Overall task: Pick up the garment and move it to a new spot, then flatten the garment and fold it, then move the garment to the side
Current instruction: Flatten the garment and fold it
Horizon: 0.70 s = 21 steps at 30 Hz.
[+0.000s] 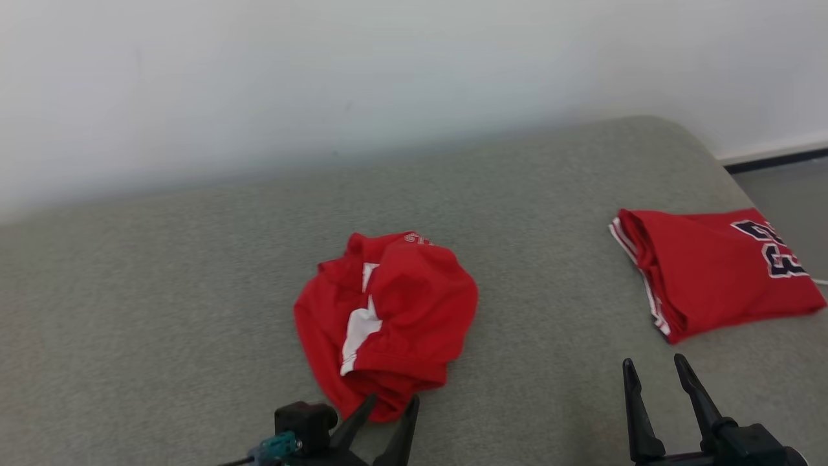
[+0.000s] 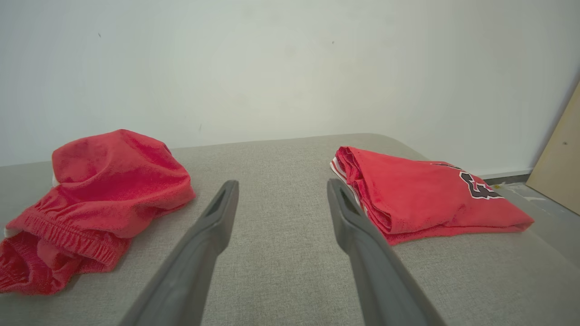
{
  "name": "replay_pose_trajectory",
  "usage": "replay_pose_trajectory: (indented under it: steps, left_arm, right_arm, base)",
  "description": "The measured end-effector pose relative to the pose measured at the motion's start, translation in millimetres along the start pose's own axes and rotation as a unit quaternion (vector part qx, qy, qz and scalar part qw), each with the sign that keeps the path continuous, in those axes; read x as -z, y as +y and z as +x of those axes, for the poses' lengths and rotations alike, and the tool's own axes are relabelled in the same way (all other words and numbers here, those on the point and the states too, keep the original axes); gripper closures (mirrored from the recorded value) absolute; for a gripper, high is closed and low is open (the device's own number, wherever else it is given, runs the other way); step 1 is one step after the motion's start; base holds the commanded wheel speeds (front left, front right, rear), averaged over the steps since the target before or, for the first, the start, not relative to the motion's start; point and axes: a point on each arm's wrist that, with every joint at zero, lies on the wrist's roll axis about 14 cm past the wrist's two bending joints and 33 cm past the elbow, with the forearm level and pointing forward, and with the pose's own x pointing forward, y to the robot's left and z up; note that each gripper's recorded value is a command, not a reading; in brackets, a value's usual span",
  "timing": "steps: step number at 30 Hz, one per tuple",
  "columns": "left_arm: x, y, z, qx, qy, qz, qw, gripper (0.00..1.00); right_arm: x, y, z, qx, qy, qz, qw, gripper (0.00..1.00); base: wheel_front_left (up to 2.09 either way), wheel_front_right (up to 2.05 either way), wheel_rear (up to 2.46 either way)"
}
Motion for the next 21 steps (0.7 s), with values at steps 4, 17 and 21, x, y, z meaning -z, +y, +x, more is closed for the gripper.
replay_pose_trajectory:
  steps: [4,17,21]
  left_arm:
    - [5.2,-5.5,18.5,0.005,0.019,0.002,1.0,0.0]
    - [7.3,1.2,60.5,-0.021,0.027,0.017,0.999,0.0]
    - [-1.0,-0.3,63.6,-0.02,0.008,0.035,0.999,0.83]
  right_arm:
    - [0.1,-17.4,-9.8,0.03,0.002,-0.003,1.0,0.0]
    - [3.3,-52.3,-34.3,0.094,0.014,-0.008,0.995,0.0]
    - [3.5,-51.0,-33.4,0.092,0.014,-0.008,0.996,0.0]
  base:
    - [0.0,0.0,0.0]
    - [0.0,0.0,0.0]
    - [0.0,0.0,0.0]
